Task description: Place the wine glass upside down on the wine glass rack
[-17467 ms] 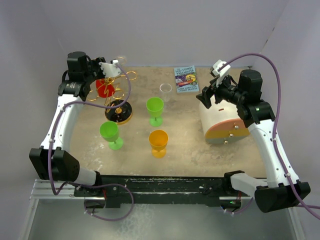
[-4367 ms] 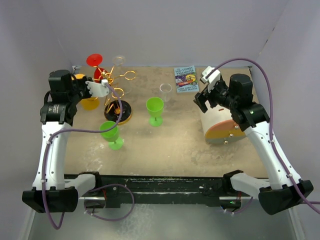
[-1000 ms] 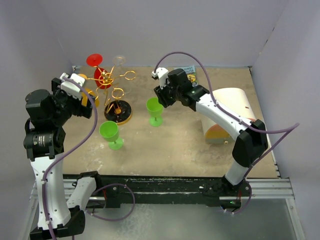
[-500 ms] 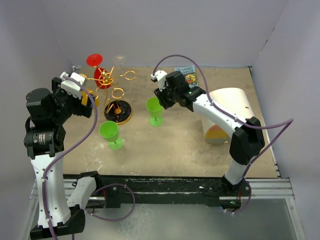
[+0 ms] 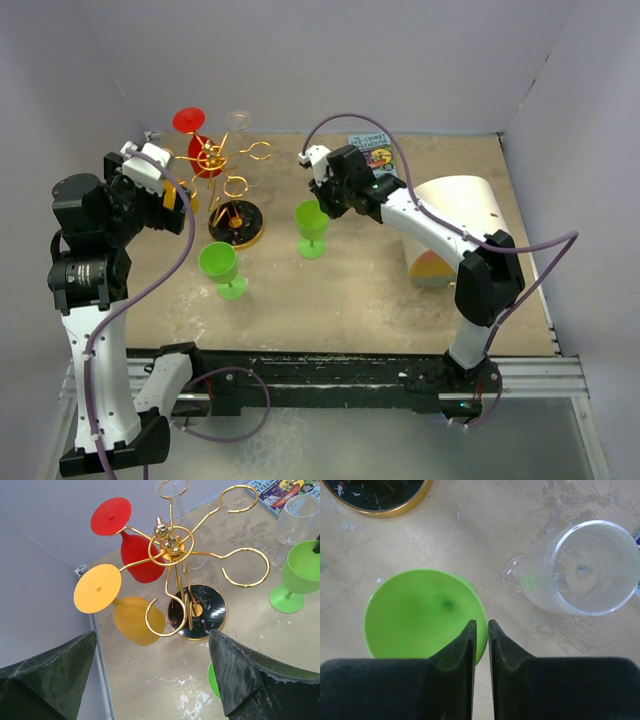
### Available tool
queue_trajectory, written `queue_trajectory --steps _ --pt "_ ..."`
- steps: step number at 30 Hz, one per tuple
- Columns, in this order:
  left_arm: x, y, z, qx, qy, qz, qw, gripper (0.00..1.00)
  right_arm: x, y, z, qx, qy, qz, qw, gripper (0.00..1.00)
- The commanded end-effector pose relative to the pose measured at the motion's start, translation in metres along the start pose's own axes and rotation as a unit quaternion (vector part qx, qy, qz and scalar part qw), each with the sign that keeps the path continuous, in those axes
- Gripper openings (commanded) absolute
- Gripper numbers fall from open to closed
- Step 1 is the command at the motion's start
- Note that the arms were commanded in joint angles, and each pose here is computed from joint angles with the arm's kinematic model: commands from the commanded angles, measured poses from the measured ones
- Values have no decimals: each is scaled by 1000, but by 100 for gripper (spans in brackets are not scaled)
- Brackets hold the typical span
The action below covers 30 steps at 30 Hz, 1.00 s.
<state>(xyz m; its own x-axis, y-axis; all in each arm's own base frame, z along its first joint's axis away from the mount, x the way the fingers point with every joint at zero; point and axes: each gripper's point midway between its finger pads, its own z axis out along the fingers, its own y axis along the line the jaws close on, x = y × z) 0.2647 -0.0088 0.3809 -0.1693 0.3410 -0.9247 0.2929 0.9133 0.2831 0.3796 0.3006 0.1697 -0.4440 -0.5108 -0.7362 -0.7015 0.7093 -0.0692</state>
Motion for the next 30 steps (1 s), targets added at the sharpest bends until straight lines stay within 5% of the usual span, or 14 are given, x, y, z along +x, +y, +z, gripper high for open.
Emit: queue_trajectory --steps 1,5,14,23,30 --pt "-22 7 -4 -9 -30 8 999 96 -8 8 -13 -20 -14 6 1000 13" --pt "-28 11 -5 -20 -36 0 999 99 -17 18 -28 -51 -34 -9 998 1" --pt "-42 9 -3 -7 -50 -24 998 99 -35 32 -82 -95 -99 -78 987 0" --pt "-66 -12 5 68 -85 -62 992 94 -89 28 -194 -140 -222 -104 959 0" --pt "-91 -38 14 164 -95 -97 977 92 -145 13 -277 -85 -327 -115 934 0"
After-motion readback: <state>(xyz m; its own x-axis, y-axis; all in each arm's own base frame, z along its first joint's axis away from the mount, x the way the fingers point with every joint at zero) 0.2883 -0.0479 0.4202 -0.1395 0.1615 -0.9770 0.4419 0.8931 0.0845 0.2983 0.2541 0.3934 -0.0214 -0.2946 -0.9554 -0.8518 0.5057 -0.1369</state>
